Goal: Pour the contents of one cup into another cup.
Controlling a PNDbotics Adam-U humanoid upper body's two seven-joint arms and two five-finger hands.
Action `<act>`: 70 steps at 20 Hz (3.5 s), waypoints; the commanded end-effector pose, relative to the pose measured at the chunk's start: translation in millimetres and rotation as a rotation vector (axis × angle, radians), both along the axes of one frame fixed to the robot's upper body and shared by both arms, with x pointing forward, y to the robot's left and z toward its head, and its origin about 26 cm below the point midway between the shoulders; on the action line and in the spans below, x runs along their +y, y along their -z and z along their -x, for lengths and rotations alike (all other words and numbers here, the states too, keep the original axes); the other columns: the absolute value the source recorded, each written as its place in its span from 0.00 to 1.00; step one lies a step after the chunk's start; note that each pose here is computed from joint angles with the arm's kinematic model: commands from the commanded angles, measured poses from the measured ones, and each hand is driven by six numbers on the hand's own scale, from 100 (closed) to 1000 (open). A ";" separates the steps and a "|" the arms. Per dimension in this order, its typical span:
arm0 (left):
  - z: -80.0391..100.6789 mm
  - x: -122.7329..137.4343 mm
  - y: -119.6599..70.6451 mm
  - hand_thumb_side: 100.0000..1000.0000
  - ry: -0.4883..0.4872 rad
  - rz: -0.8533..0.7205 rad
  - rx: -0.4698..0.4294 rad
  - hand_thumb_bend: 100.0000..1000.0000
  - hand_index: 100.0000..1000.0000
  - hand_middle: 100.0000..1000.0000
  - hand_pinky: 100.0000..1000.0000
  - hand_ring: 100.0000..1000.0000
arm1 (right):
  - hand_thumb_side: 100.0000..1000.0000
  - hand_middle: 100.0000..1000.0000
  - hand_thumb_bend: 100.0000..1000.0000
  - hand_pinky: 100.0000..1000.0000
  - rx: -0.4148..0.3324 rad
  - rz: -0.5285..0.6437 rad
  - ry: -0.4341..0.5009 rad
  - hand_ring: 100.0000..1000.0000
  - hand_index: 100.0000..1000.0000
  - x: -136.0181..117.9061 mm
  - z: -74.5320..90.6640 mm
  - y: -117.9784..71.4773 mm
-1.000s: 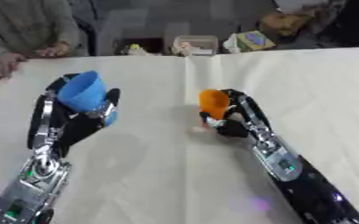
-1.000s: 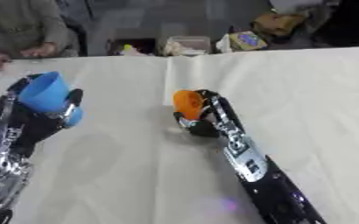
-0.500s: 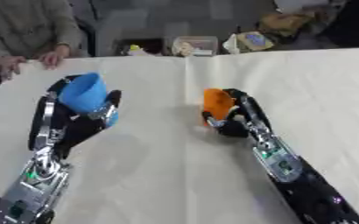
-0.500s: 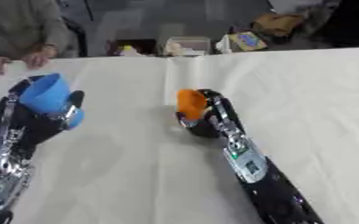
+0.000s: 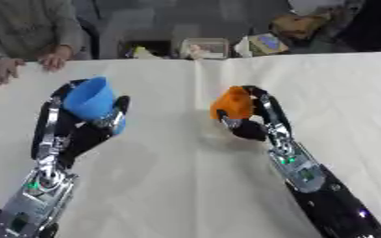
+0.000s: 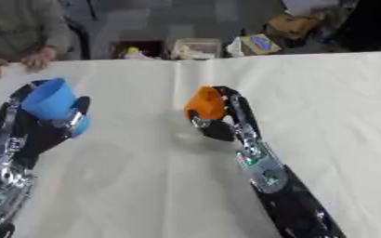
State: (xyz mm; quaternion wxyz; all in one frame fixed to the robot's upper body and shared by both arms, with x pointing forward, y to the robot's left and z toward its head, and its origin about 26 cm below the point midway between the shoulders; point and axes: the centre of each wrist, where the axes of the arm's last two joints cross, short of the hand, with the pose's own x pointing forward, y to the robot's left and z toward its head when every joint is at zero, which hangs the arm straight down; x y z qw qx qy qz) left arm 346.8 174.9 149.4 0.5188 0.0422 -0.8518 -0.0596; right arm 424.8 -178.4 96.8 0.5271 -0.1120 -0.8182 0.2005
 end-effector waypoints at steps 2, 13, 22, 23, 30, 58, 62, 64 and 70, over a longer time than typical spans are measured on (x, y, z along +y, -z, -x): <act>0.8 8.7 -10.1 0.00 -0.019 -0.025 -0.035 0.29 0.59 0.20 0.04 0.32 | 0.00 0.13 0.00 0.27 -0.046 0.007 -0.031 0.36 0.36 -3.5 3.3 -19.9; 1.7 13.5 -9.0 0.00 -0.030 -0.046 -0.033 0.29 0.59 0.20 0.04 0.32 | 0.00 0.13 0.00 0.26 -0.056 0.064 -0.116 0.36 0.37 -2.0 16.4 -28.2; 2.9 18.4 -8.5 0.00 -0.041 -0.086 -0.029 0.30 0.59 0.20 0.04 0.32 | 0.00 0.13 0.00 0.26 -0.080 0.236 -0.212 0.36 0.37 -10.1 31.0 -48.9; 3.1 18.7 -8.3 0.00 -0.040 -0.091 -0.028 0.30 0.59 0.20 0.04 0.32 | 0.00 0.13 0.00 0.26 -0.082 0.253 -0.226 0.36 0.37 -10.2 32.8 -51.1; 4.3 18.7 -8.0 0.00 -0.031 -0.111 -0.021 0.30 0.60 0.20 0.04 0.32 | 0.00 0.14 0.00 0.26 -0.081 0.308 -0.313 0.36 0.38 -5.7 42.5 -61.3; 5.5 18.8 -8.6 0.00 -0.027 -0.122 -0.024 0.31 0.60 0.21 0.04 0.32 | 0.00 0.15 0.00 0.27 -0.081 0.343 -0.417 0.37 0.39 8.5 50.1 -67.2; 6.0 19.1 -9.0 0.00 -0.024 -0.132 -0.021 0.32 0.60 0.21 0.04 0.32 | 0.00 0.15 0.00 0.27 -0.072 0.392 -0.454 0.37 0.40 12.5 50.0 -68.1; 6.3 18.9 -9.2 0.00 -0.021 -0.140 -0.018 0.32 0.60 0.21 0.04 0.32 | 0.00 0.15 0.00 0.27 -0.062 0.428 -0.478 0.38 0.40 15.2 49.6 -68.2; 7.4 18.0 -12.6 0.00 -0.007 -0.172 -0.018 0.32 0.60 0.21 0.03 0.32 | 0.00 0.15 0.01 0.29 -0.037 0.559 -0.572 0.38 0.40 25.3 46.8 -70.0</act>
